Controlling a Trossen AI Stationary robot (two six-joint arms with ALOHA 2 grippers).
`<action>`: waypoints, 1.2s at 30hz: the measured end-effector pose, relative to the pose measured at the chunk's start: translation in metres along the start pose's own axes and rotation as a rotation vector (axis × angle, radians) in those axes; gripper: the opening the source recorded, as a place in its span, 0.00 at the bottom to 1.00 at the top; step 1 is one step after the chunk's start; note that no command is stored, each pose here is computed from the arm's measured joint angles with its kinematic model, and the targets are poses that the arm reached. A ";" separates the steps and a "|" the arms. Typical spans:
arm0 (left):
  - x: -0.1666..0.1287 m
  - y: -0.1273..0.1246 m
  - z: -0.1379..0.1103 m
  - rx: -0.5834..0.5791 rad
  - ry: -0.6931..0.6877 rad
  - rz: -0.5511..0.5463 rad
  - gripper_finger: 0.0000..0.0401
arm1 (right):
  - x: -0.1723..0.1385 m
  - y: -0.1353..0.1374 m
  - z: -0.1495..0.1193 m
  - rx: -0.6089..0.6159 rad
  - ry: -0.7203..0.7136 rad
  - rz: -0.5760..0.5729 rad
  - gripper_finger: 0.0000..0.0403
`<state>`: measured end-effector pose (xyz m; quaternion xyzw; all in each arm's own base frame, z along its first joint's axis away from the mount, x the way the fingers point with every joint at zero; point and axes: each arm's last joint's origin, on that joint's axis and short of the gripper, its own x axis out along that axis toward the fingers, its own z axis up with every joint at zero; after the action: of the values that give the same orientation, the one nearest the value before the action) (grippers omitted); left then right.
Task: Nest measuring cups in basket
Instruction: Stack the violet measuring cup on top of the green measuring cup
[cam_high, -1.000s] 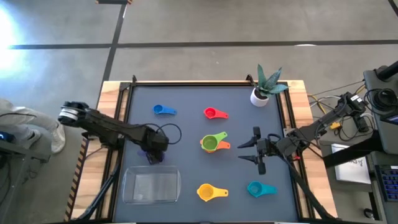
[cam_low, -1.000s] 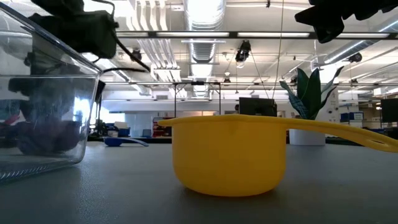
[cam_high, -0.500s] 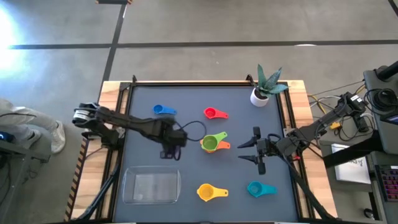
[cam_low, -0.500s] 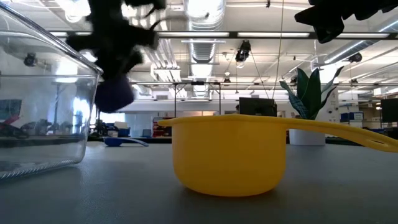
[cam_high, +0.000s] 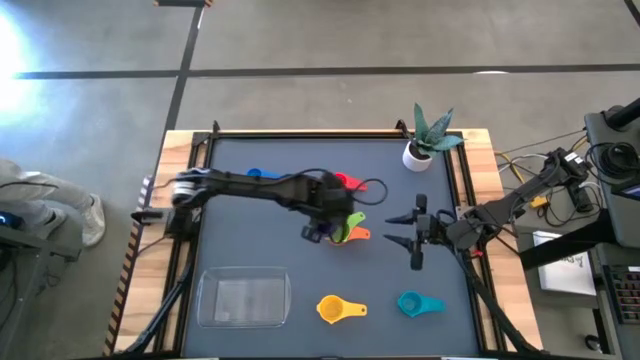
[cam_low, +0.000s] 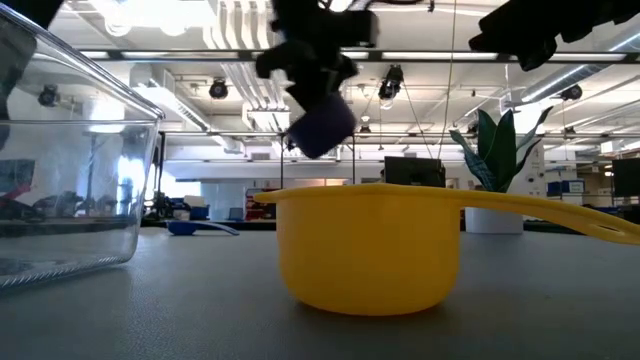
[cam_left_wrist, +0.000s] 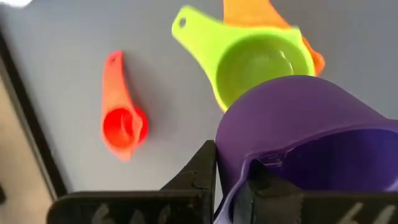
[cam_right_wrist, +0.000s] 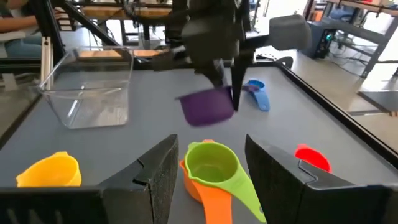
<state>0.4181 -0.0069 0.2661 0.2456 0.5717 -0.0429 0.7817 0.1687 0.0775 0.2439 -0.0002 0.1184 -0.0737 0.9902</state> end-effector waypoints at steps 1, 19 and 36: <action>0.005 0.002 0.005 0.013 -0.003 -0.006 0.00 | -0.001 -0.001 0.000 0.001 0.003 -0.001 0.44; 0.063 0.015 0.026 0.002 0.044 -0.123 0.10 | -0.004 -0.004 -0.002 0.018 0.031 -0.004 0.44; -0.006 0.029 0.014 -0.214 0.064 0.015 0.48 | -0.004 -0.002 -0.005 0.034 0.066 0.062 0.44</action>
<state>0.4380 0.0113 0.2849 0.1665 0.5959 0.0321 0.7849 0.1632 0.0764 0.2400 0.0228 0.1497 -0.0450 0.9874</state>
